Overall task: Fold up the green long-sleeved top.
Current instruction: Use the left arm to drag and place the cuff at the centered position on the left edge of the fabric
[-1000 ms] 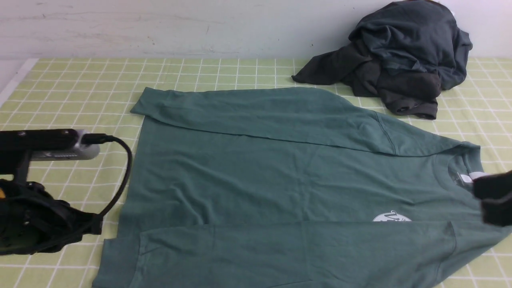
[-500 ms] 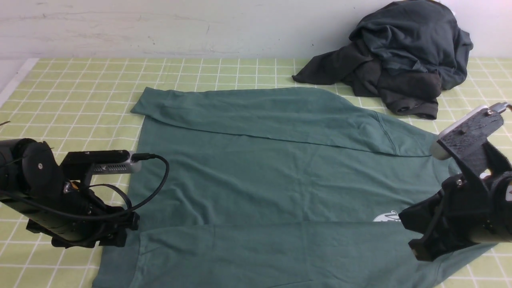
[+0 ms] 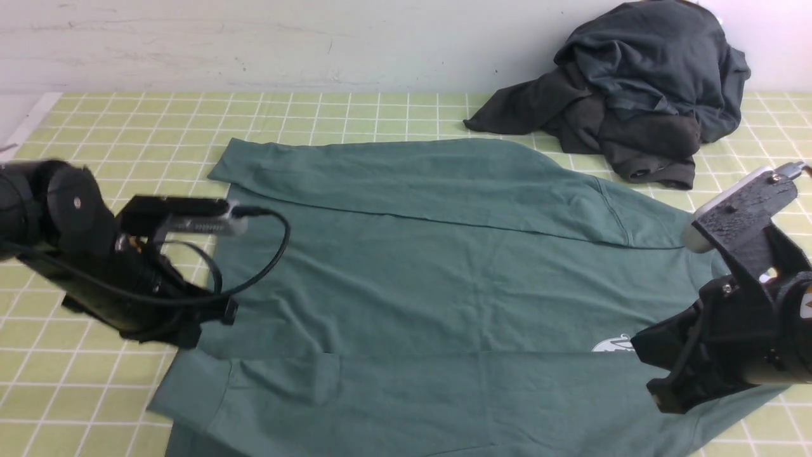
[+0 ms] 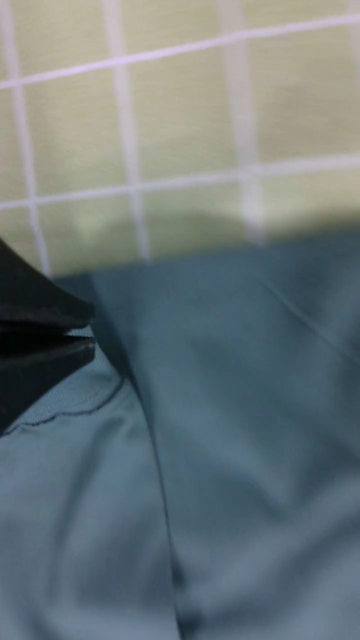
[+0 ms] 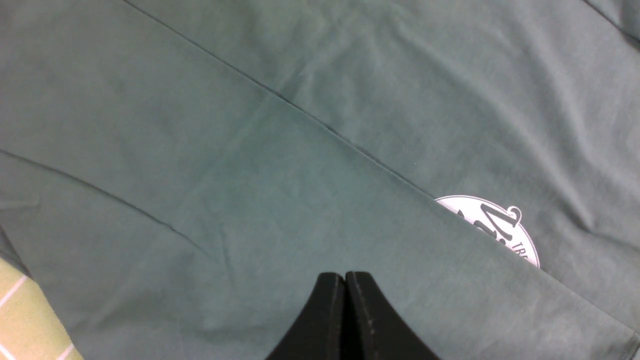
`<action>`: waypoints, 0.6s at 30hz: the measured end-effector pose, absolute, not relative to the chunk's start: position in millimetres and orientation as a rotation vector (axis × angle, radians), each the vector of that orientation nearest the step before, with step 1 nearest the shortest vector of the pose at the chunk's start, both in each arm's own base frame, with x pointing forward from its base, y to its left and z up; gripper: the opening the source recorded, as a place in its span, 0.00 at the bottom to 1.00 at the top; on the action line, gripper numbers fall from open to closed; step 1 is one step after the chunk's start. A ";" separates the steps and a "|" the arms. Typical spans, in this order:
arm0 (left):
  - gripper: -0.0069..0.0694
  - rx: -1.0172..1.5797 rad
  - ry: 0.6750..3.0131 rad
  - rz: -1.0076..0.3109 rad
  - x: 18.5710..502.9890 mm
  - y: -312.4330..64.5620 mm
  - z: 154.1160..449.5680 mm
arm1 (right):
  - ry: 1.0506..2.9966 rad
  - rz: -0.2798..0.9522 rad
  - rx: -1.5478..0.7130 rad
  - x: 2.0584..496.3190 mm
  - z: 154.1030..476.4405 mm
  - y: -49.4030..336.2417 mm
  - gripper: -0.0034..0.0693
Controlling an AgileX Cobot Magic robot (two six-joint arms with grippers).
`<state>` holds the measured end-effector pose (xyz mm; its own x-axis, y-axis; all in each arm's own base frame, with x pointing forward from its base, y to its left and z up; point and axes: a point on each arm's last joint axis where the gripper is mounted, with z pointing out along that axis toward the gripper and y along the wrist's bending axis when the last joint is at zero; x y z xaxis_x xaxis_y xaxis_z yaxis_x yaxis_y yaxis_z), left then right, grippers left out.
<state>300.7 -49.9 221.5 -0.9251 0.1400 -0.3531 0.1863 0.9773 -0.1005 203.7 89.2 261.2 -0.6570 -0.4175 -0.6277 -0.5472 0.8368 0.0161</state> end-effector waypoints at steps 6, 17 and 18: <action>0.09 0.418 2.453 -0.208 307.9 -78.5 317.5 | 2.372 0.212 -0.748 204.4 260.5 86.6 0.03; 0.09 0.422 2.255 -0.123 339.0 -81.7 340.3 | 2.364 0.170 -0.780 205.0 260.1 84.7 0.03; 0.09 0.422 2.266 -0.114 346.4 -81.9 331.7 | 2.364 0.170 -0.781 205.0 260.1 84.7 0.03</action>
<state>346.4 -81.9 331.7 -0.6161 0.2632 -0.7424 0.3366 0.9401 0.0540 205.0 84.7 260.1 -0.6224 -0.4921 -0.6087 -0.5740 0.8156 -0.0725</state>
